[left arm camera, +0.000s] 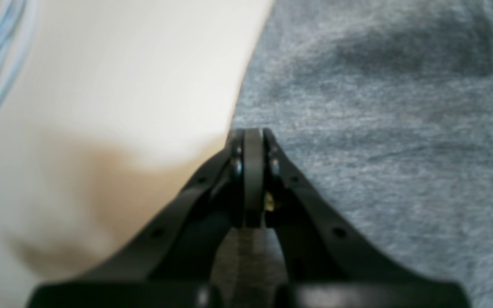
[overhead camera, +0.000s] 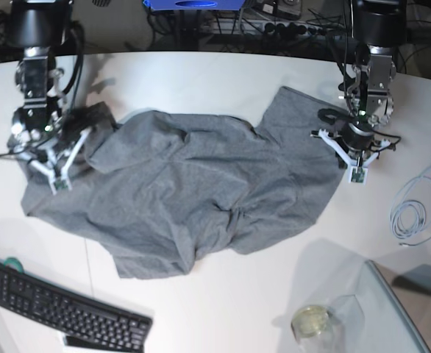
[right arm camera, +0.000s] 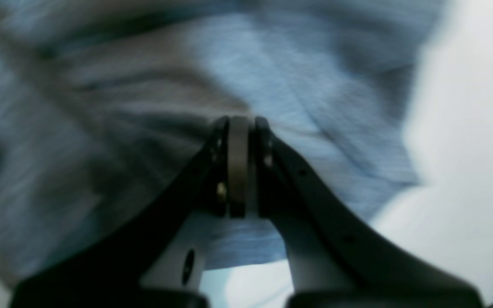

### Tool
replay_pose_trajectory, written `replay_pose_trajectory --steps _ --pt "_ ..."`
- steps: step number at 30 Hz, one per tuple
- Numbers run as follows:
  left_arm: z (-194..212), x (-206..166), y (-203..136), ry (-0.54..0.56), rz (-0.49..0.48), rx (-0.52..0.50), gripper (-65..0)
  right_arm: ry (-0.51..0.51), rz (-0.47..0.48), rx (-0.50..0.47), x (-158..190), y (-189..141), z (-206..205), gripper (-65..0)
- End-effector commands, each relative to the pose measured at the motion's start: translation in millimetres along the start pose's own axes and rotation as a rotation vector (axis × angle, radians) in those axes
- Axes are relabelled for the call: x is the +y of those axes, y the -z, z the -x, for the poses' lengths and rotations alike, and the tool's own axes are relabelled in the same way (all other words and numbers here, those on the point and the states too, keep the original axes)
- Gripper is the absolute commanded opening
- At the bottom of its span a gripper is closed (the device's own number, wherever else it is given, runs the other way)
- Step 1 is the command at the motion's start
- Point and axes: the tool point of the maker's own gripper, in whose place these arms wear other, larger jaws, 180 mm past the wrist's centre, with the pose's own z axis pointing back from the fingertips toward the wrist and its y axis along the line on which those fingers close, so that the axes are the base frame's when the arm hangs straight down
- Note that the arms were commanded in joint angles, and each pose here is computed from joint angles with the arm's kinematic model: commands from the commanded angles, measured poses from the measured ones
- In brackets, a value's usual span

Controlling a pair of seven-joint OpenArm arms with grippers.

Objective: Layout the t-shirt on the table in an organized manner, then fold the t-shirt properly
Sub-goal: 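Regrasp the shirt with both grippers and lift it off the table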

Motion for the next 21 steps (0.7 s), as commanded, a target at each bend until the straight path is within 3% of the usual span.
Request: replay_pose_trajectory --steps 1,9,12,17,21 --pt "-18 9 3 0.008 -0.014 -0.029 -65.0 -0.018 -0.019 -0.022 12 -4 -5 -62.3" --pt "-93 21 16 -0.016 -0.039 -0.160 -65.0 -0.139 -0.295 -0.017 167 -30 13 -62.7" --pt "-113 23 11 -0.019 -0.043 -0.150 -65.0 -0.184 -0.354 -0.063 200 -52 5 -62.7" --pt "-147 -10 -33 -0.068 0.038 -0.214 -65.0 -0.201 -0.332 -0.148 216 -96 -27 -62.7" --pt "-151 -69 -68 -0.179 0.201 -0.248 -65.0 -0.149 -0.255 -0.222 176 -121 -51 -62.6"
